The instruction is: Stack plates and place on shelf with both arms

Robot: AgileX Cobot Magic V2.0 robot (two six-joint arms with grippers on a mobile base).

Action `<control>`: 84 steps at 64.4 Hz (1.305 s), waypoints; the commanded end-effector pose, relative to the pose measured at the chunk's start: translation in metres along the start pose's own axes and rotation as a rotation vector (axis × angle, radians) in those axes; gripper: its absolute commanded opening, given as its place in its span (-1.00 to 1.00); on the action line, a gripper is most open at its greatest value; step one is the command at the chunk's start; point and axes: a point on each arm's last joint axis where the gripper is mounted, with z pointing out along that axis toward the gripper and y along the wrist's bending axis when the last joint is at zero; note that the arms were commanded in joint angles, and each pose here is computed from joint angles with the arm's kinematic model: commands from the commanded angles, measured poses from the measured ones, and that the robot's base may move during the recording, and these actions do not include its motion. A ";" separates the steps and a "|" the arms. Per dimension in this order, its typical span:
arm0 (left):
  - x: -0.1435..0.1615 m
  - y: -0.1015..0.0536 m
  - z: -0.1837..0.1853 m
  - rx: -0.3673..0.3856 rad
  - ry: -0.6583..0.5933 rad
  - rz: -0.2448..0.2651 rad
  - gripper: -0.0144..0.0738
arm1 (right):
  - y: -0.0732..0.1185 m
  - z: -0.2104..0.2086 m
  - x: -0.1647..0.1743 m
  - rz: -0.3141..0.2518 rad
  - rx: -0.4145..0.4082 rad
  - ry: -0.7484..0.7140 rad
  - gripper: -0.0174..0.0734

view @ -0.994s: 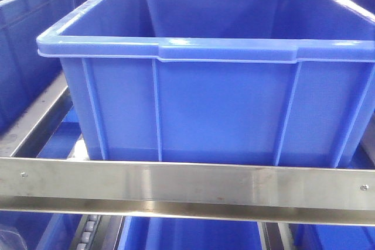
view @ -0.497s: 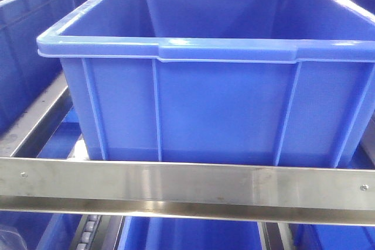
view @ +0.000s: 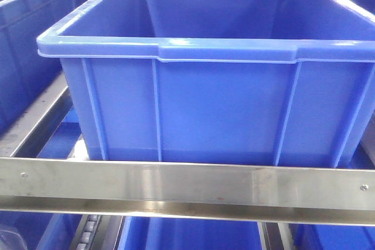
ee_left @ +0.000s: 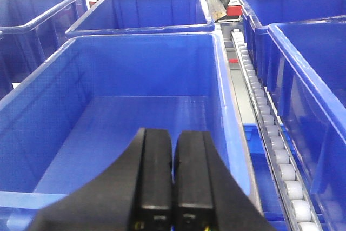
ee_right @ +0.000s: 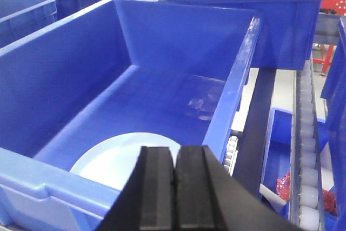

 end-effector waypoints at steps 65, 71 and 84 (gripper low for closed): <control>-0.017 0.002 0.000 -0.015 -0.106 -0.013 -0.49 | -0.013 -0.057 0.070 0.031 0.203 -0.086 -0.51; -0.017 0.002 0.000 -0.015 -0.106 -0.013 -0.49 | -0.013 -0.057 0.070 0.039 0.203 -0.087 -0.51; -0.017 0.002 0.000 -0.015 -0.106 -0.013 -0.49 | -0.013 -0.057 0.070 0.039 0.203 -0.085 -0.51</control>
